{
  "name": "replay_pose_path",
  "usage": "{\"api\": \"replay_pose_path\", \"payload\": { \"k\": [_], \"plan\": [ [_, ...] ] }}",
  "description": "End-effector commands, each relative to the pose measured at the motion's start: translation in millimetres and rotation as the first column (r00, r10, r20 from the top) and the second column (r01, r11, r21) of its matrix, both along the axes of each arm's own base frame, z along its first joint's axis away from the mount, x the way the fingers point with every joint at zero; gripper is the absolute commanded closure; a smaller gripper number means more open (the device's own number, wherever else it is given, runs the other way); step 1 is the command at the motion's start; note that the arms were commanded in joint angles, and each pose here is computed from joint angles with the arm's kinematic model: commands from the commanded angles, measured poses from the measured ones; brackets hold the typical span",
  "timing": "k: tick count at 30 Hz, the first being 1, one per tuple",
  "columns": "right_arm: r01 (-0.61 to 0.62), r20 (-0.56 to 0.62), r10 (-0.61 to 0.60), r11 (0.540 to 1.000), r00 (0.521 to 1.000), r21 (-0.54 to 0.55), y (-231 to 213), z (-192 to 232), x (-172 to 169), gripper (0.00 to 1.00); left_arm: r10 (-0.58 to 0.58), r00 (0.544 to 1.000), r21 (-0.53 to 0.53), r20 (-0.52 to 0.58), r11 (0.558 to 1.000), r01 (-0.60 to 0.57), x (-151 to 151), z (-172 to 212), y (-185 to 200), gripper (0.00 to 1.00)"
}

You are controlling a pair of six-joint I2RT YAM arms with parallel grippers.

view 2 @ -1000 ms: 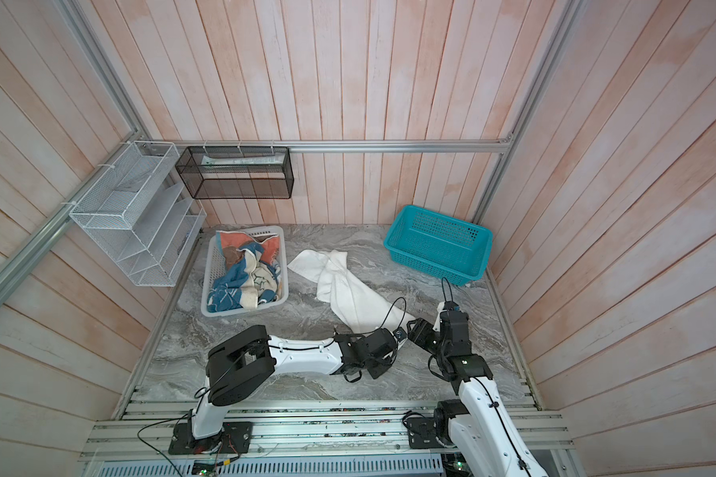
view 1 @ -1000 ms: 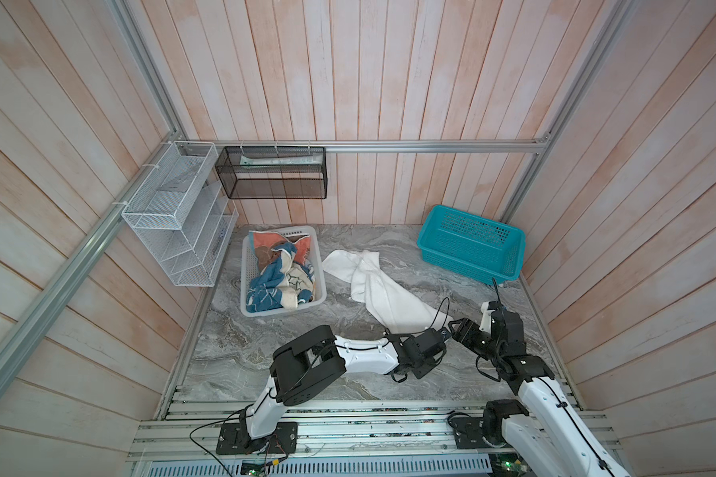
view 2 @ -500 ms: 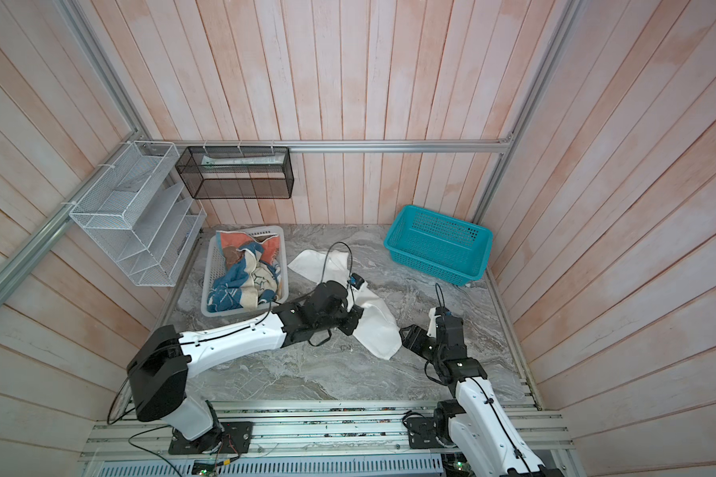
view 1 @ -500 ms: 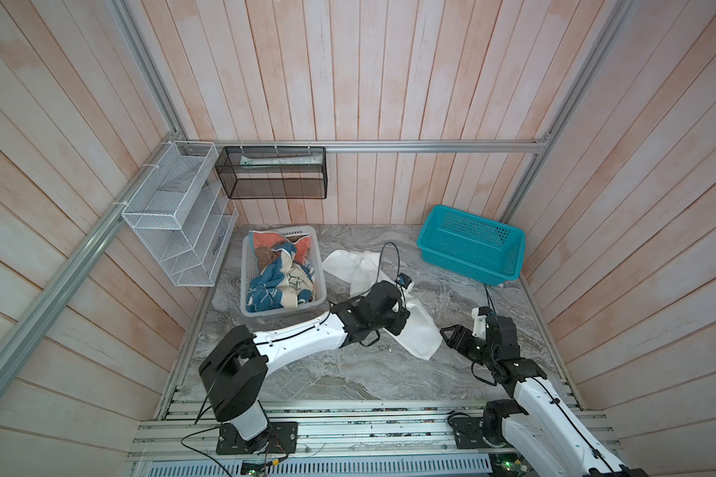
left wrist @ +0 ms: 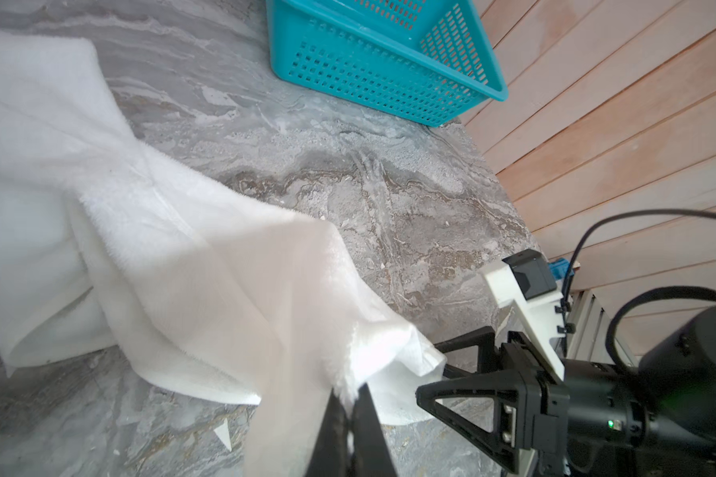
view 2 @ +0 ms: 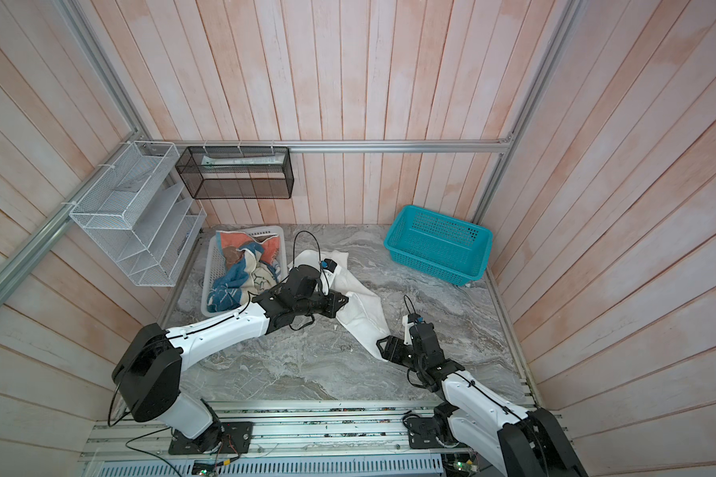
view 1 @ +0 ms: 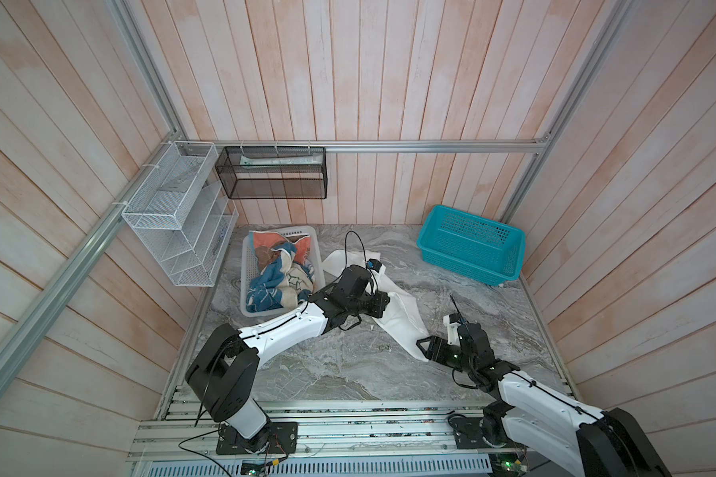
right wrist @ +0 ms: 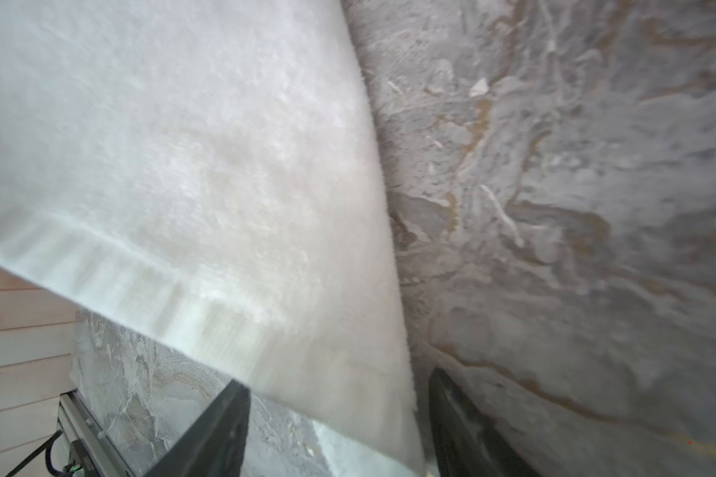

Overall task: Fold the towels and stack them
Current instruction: 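Lift the white towel high with both grippers to shake it out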

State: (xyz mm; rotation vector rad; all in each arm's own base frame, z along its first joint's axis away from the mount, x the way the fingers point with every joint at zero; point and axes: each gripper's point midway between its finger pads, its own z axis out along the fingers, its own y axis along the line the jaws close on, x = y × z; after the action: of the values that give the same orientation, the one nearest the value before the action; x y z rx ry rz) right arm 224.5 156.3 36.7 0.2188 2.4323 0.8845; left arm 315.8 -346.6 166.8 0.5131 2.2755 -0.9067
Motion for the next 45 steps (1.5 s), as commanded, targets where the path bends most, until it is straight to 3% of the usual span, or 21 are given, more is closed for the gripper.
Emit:
{"api": "replay_pose_path", "payload": {
  "k": [1, 4, 5, 7, 9, 12, 15, 19, 23, 26, 29, 30, 35, 40, 45],
  "plan": [
    [-0.008, -0.052, 0.008, 1.0, 0.999, 0.003, 9.8, -13.2, -1.6, 0.31, 0.008, 1.0, -0.084, -0.018, 0.996, -0.009, 0.0, 16.8, 4.8, 1.0],
    [-0.041, -0.088, 0.04, 0.999, 0.995, -0.011, 21.9, -20.7, 0.5, 0.43, 0.019, 1.0, -0.129, -0.013, 0.991, -0.021, 5.3, 29.4, 10.6, 1.0],
    [-0.045, -0.088, 0.042, 0.999, 0.995, -0.027, 25.0, -20.2, 3.8, 0.56, 0.024, 1.0, -0.141, -0.006, 0.99, -0.025, 7.4, 36.7, 12.4, 1.0],
    [-0.041, -0.075, 0.035, 0.996, 0.997, -0.077, 27.3, -15.8, 10.8, 0.74, 0.043, 0.999, -0.158, 0.018, 0.987, -0.04, 12.6, 53.3, 19.7, 1.0],
    [-0.025, -0.032, 0.021, 0.993, 0.999, -0.116, 27.7, -0.3, 20.6, 0.8, 0.078, 0.995, -0.177, 0.061, 0.982, -0.066, 19.9, 78.1, 31.8, 1.0],
    [-0.003, 0.047, 0.009, 0.991, 0.999, -0.134, 26.0, 22.9, 27.3, 0.78, 0.123, 0.982, -0.216, 0.14, 0.972, -0.09, 27.6, 119.4, 49.5, 1.0],
    [-0.007, 0.121, 0.023, 0.992, 0.992, -0.126, 24.8, 47.1, 27.7, 1.0, 0.133, 0.967, -0.247, 0.216, 0.966, -0.077, 28.5, 162.2, 58.2, 1.0],
    [0.021, 0.237, 0.02, 0.985, 0.971, -0.169, 15.5, 114.3, 35.6, 1.0, 0.126, 0.945, -0.273, 0.301, 0.961, -0.042, 19.1, 210.7, 62.5, 1.0],
    [0.11, 0.443, 0.024, 0.955, 0.896, -0.274, -8.1, 237.9, 47.5, 1.0, 0.17, 0.885, -0.275, 0.432, 0.96, -0.051, 6.3, 265.2, 79.7, 1.0],
    [0.193, 0.548, 0.053, 0.904, 0.834, -0.382, -27.6, 317.7, 55.1, 1.0, 0.25, 0.811, -0.254, 0.53, 0.958, -0.129, -10.1, 314.8, 99.1, 1.0],
    [0.271, 0.657, 0.08, 0.868, 0.749, -0.415, -37.9, 400.5, 61.0, 1.0, 0.285, 0.682, -0.252, 0.673, 0.956, -0.15, -49.6, 370.4, 104.2, 1.0],
    [0.289, 0.69, 0.085, 0.866, 0.718, -0.408, -38.9, 433.9, 61.6, 1.0, 0.293, 0.65, -0.274, 0.701, 0.952, -0.134, -63.1, 389.5, 105.7, 1.0],
    [0.313, 0.81, 0.092, 0.892, 0.579, -0.325, -44.5, 552.7, 42.5, 1.0, 0.3, 0.573, -0.297, 0.762, 0.949, -0.102, -90.6, 447.6, 116.6, 1.0],
    [0.337, 0.873, 0.099, 0.897, 0.478, -0.286, -46.7, 603.9, 34.5, 1.0, 0.337, 0.506, -0.323, 0.794, 0.939, -0.119, -101.0, 493.2, 134.8, 1.0],
    [0.389, 0.887, 0.09, 0.875, 0.453, -0.288, -42.0, 598.2, 54.7, 1.0, 0.349, 0.474, -0.266, 0.808, 0.935, -0.235, -78.0, 500.4, 140.6, 1.0]
  ]
}}
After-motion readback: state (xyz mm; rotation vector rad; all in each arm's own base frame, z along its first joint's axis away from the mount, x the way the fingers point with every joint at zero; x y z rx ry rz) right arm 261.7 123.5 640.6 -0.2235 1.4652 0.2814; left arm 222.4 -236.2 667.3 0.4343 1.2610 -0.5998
